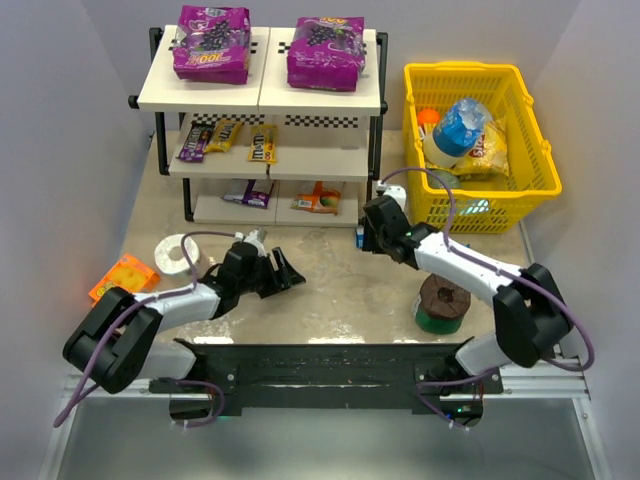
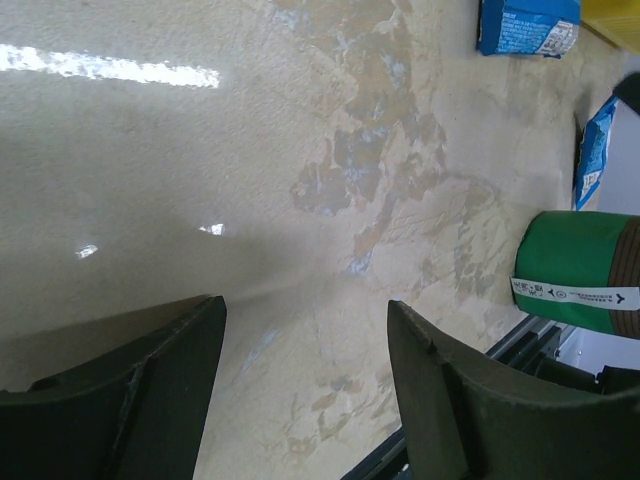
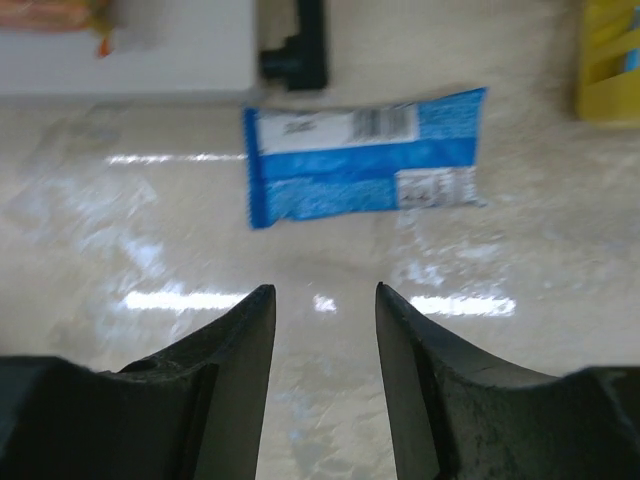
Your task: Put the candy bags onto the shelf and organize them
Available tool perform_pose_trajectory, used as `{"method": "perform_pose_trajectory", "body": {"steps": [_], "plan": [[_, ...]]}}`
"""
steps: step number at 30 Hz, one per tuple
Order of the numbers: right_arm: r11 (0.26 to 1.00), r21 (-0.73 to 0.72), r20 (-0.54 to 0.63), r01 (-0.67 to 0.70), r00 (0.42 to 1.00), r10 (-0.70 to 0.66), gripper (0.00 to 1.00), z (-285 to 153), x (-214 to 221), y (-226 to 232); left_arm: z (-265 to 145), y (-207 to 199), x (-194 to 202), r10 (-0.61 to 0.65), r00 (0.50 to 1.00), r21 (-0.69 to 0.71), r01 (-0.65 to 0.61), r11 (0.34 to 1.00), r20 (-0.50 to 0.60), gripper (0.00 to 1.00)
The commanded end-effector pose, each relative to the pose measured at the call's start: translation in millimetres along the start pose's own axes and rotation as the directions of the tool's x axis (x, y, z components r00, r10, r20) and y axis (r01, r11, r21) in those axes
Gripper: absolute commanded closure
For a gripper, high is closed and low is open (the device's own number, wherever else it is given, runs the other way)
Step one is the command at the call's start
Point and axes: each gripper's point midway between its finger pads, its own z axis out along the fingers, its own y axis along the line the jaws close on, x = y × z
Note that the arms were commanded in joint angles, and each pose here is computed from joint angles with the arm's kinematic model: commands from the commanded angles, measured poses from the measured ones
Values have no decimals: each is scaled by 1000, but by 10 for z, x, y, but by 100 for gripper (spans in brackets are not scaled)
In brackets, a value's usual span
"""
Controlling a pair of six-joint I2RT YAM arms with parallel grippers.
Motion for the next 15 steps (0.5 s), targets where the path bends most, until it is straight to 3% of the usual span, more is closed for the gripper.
{"method": "perform_pose_trajectory", "body": {"steps": [1, 10, 15], "plan": [[972, 228, 76, -51, 996, 35, 52, 247, -389, -418, 65, -282, -151, 8, 999, 72, -10, 997, 36, 30], [942, 335, 34, 19, 999, -32, 52, 784, -309, -439, 151, -356, -139, 2, 1000, 86, -2, 996, 2, 30], [966, 256, -22, 17, 1000, -12, 52, 953, -110, -290, 236, -381, -171, -8, 1000, 77, 8, 997, -5, 30]]}}
